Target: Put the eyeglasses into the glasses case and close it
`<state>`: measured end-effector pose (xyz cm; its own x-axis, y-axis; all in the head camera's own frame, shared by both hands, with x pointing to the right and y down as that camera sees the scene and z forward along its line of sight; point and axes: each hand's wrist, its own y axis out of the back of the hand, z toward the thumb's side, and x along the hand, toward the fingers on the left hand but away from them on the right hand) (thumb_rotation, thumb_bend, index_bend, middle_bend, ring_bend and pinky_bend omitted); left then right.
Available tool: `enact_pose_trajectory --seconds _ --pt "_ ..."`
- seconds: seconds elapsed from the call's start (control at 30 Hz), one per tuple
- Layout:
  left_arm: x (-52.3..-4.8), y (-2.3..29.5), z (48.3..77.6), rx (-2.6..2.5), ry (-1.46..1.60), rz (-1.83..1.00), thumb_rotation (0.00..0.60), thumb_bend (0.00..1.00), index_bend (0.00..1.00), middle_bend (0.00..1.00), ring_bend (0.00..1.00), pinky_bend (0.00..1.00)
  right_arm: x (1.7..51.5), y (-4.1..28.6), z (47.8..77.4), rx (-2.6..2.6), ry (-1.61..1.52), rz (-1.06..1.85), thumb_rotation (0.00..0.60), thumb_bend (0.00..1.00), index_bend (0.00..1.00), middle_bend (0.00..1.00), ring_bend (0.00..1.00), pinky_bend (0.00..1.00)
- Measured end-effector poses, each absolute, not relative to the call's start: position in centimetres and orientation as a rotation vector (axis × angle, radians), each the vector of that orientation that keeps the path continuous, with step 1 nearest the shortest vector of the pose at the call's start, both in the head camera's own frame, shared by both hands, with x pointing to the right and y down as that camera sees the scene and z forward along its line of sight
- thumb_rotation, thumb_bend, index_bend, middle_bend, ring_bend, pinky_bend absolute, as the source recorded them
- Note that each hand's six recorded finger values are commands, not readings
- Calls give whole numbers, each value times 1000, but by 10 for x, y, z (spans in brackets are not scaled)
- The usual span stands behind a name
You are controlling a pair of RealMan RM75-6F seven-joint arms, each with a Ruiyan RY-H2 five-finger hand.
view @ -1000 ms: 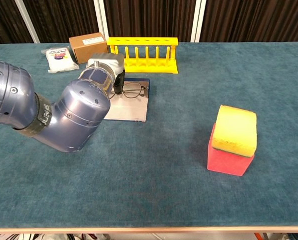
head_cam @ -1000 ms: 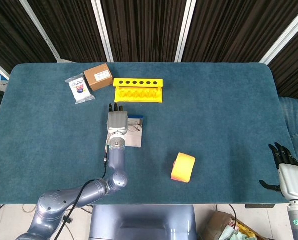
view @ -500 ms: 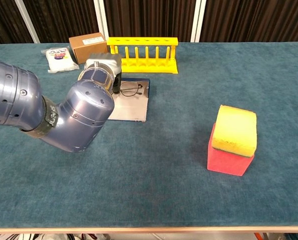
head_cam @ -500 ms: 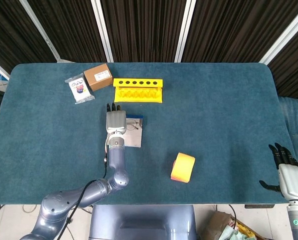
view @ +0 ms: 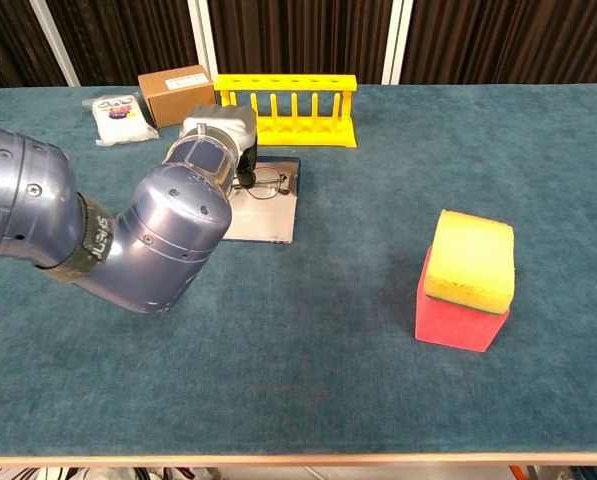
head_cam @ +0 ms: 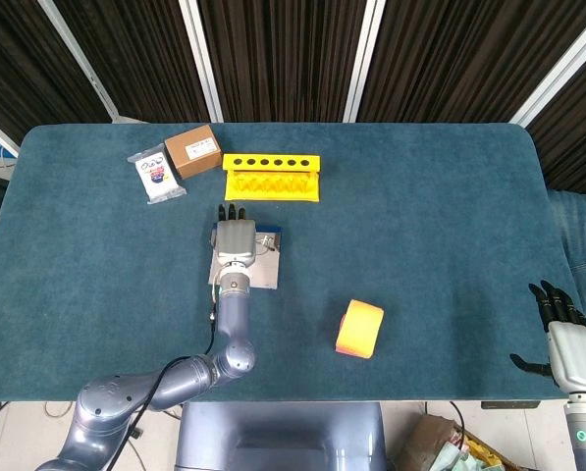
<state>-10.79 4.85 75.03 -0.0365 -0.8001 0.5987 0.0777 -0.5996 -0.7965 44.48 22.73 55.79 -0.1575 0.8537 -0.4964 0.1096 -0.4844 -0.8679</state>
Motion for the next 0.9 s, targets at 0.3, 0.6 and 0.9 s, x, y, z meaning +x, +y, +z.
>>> enact_pose_trajectory --seconds 0.3,0.6,0.9 --pt "-105 54 716 -1589 798 -1566 600 461 162 235 70 295 444 227 557 -1547 -1110 1695 600 0 0 0 0 211" --pt "-129 89 687 -1759 814 -1439 600 551 0 741 725 770 443 227 557 -1545 -1118 1698 600 0 0 0 0 210" --pt "-151 124 702 -2104 800 -1561 600 573 0 865 844 828 445 227 558 -1540 -1118 1708 600 0 0 0 0 211"
